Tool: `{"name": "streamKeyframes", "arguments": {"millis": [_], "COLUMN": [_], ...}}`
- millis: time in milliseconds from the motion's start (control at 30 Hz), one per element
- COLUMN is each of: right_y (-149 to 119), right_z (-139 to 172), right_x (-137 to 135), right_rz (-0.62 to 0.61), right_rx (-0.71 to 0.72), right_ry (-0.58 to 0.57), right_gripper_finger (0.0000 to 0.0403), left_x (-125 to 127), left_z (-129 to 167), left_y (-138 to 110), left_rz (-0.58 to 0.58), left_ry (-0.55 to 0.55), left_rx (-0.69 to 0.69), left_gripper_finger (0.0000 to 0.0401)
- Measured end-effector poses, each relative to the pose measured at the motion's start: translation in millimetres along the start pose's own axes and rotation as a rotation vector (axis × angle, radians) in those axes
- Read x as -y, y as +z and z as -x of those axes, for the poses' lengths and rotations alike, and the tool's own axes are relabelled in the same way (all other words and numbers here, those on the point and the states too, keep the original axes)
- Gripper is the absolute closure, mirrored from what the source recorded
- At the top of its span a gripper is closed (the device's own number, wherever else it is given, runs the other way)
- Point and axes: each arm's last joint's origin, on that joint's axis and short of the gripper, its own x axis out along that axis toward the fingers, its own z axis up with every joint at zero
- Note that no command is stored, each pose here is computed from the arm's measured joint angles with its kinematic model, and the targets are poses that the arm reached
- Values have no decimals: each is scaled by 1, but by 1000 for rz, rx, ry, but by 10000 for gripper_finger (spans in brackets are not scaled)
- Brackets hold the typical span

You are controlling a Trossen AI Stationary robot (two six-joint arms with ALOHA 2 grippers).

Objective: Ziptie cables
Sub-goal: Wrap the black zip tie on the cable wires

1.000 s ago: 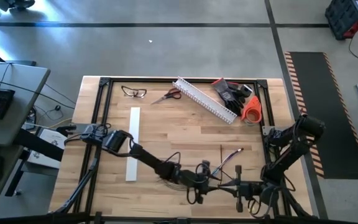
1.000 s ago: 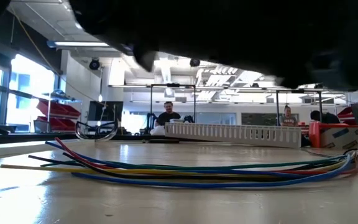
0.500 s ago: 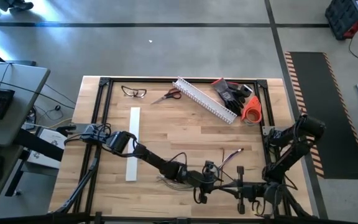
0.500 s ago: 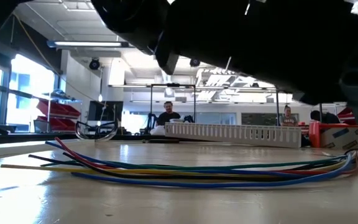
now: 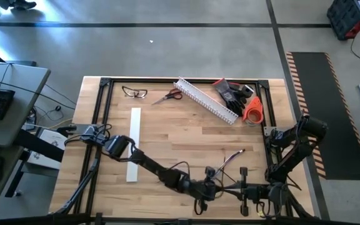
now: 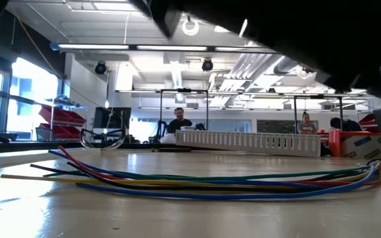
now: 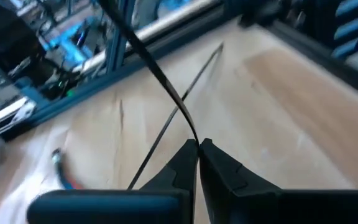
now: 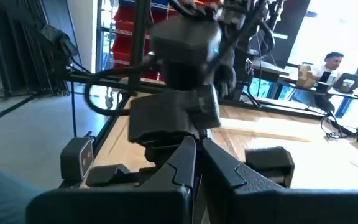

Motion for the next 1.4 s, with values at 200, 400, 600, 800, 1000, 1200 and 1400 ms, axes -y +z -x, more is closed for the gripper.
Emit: {"name": "streamKeyframes", "arguments": {"millis": [200, 400, 600, 800, 1000, 1200, 1400], "right_y": [-1, -1, 6, 16, 22, 24, 23], "right_z": [-1, -8, -14, -6, 2, 8, 9], "right_x": [0, 3, -1, -12, -20, -24, -26], "right_rz": [-44, -53, -23, 28, 43, 64, 70], "right_rx": [-6, -7, 12, 41, 57, 69, 73], "right_ry": [8, 39, 108, 165, 198, 237, 283], "right_gripper_finger": [403, 403, 403, 403, 403, 403, 403], "left_x": [10, 18, 23, 3, -28, -42, -46], "left_z": [12, 27, 41, 29, 7, -8, -22], "left_y": [19, 29, 28, 21, 7, -18, -39], "left_rz": [34, 118, 127, 230, 377, 469, 532], "left_ry": [-37, -55, -45, -128, -142, -43, -13], "left_rx": [-219, -362, -490, -523, -451, -441, -455], "left_gripper_finger": [401, 401, 400, 341, 231, 175, 172]}}
